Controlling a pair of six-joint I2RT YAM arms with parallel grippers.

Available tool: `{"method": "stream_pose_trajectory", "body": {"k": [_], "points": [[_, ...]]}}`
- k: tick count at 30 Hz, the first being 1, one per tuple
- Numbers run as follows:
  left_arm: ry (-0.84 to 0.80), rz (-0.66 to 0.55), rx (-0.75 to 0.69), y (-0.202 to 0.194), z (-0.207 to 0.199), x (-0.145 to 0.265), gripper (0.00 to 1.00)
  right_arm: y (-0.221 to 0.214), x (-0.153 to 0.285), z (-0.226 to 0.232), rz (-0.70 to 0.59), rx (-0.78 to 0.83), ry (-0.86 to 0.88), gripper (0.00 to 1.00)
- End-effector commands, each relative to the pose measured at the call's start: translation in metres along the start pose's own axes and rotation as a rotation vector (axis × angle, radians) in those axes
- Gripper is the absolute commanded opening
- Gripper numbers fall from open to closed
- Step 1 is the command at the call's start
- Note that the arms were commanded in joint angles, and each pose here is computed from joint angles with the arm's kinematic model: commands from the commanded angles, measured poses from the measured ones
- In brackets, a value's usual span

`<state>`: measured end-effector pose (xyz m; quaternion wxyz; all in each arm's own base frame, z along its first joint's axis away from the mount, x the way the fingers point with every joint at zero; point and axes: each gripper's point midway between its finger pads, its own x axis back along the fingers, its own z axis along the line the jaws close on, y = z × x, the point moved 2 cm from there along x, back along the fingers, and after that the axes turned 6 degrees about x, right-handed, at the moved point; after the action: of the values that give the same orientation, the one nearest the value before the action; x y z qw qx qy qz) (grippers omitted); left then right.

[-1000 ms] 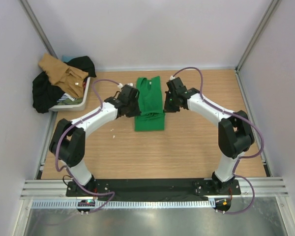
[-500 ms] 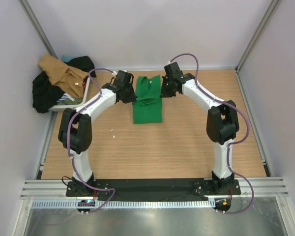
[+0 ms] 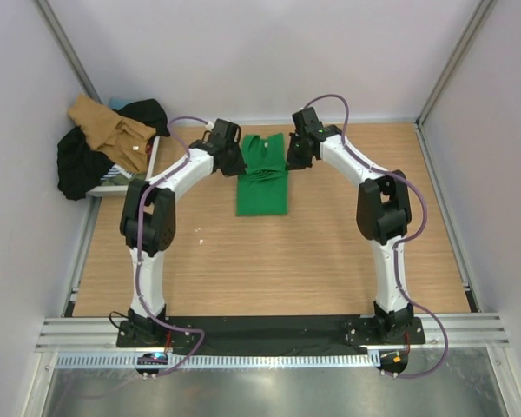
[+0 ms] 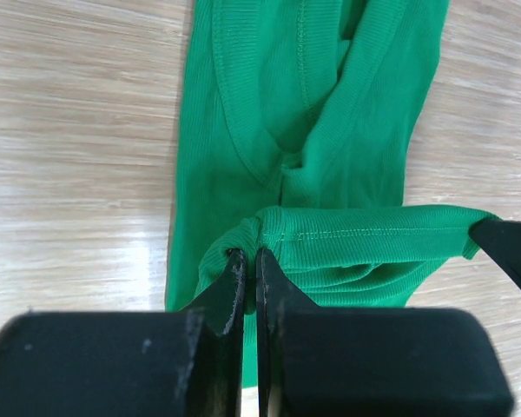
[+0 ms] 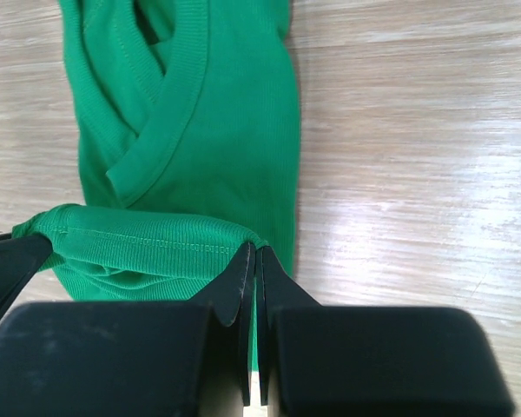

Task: Fold and stack the tank tops
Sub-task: Fold the tank top

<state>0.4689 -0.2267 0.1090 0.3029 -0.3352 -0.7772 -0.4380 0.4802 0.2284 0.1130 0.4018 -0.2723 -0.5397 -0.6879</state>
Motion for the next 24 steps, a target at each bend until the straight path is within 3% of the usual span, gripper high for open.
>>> {"method": "stream_pose_trajectory", "body": {"k": [1, 7, 8, 9, 10, 11, 13, 17, 21, 24], "points": [[-0.037, -0.028, -0.005, 0.02, -0.007, -0.003, 0.0, 0.024, 0.005, 0.003, -0.055, -0.01, 0.021, 0.01], [-0.051, -0.029, 0.029, 0.029, -0.002, -0.026, 0.01, 0.045, -0.016, 0.001, -0.104, -0.046, 0.046, 0.03], [-0.063, -0.038, 0.034, 0.033, -0.004, -0.029, 0.05, 0.044, -0.027, -0.004, -0.094, -0.064, 0.035, 0.04], [-0.07, -0.044, 0.042, 0.038, -0.003, -0.031, 0.11, 0.053, -0.026, -0.001, -0.114, -0.07, 0.051, 0.06], [-0.085, -0.046, 0.04, 0.042, -0.005, -0.033, 0.21, 0.057, -0.028, -0.002, -0.119, -0.078, 0.062, 0.17], [-0.085, -0.047, 0.037, 0.044, -0.004, -0.036, 0.45, 0.06, -0.028, 0.001, -0.129, -0.082, 0.077, 0.31], [-0.101, -0.062, 0.025, 0.052, -0.007, -0.032, 0.67, 0.069, -0.023, 0.001, -0.17, -0.086, 0.072, 0.5], [-0.124, -0.135, -0.016, 0.067, -0.015, -0.001, 0.92, 0.078, 0.006, 0.003, -0.241, -0.072, 0.081, 0.6], [-0.176, -0.191, -0.034, 0.074, -0.024, 0.048, 0.96, 0.057, 0.023, -0.002, -0.262, -0.056, 0.104, 0.58], [-0.208, -0.143, -0.023, 0.045, -0.014, 0.056, 0.93, 0.032, 0.031, 0.002, -0.225, -0.039, 0.18, 0.55]]}}
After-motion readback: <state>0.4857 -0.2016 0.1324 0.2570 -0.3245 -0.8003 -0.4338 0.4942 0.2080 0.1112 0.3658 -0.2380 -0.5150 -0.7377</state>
